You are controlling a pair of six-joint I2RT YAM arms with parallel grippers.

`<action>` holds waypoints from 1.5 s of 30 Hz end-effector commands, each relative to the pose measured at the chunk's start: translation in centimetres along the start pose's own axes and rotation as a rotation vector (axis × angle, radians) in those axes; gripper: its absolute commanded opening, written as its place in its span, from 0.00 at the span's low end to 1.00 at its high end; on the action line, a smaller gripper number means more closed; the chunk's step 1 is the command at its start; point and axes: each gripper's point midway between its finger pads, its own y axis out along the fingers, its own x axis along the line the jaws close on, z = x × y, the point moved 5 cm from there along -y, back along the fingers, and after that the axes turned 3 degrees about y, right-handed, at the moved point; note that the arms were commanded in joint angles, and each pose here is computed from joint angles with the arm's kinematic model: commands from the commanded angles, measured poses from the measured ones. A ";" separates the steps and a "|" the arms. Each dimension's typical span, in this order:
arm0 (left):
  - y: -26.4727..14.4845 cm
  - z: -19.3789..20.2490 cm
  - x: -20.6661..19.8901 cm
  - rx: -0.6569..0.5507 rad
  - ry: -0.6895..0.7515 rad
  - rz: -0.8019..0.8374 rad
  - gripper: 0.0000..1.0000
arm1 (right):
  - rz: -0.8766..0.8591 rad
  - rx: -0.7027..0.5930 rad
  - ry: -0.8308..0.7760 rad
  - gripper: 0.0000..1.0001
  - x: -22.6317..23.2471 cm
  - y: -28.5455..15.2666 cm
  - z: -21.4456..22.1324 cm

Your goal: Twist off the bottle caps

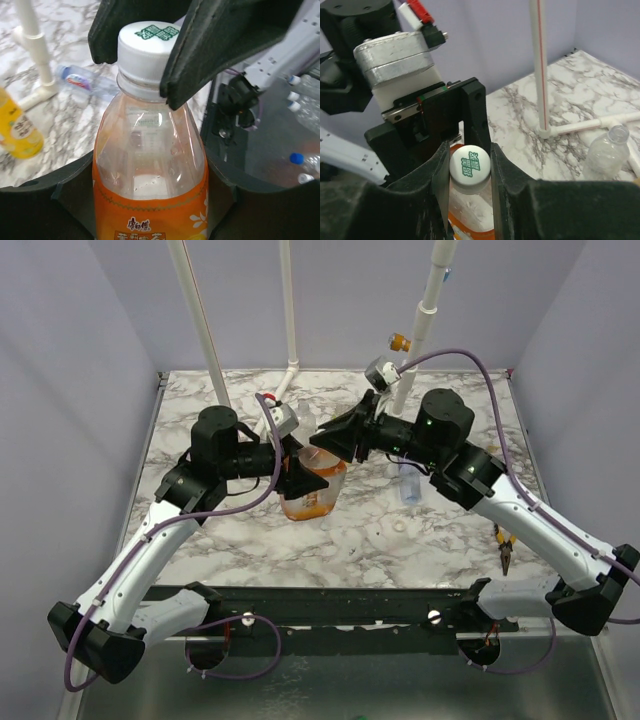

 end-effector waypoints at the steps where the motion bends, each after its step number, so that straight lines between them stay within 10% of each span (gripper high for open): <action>1: -1.1 -1.8 -4.1 -0.041 0.039 0.239 0.00 | -0.226 -0.068 -0.099 0.01 1.9 -2.6 -1.2; 14: -1.2 -1.0 -5.2 -0.005 -0.045 0.355 0.00 | -0.410 -0.033 -0.108 0.04 2.2 -4.0 -0.7; 20: -0.6 -0.8 -3.2 -0.019 -0.007 0.201 0.00 | -0.165 -0.160 -0.070 0.71 -0.2 -2.9 -3.6; 25: -0.4 -1.0 -0.1 -0.034 0.063 -0.034 0.00 | 0.030 -0.229 0.018 0.89 -1.9 -2.7 -6.3; 33: -0.5 -0.9 2.9 -0.026 0.088 -0.247 0.00 | 0.211 0.012 0.142 0.84 -5.2 0.0 -3.0; 45: -0.1 0.0 4.5 0.005 0.072 -0.322 0.00 | 0.102 0.023 0.157 0.80 -4.2 1.3 -2.0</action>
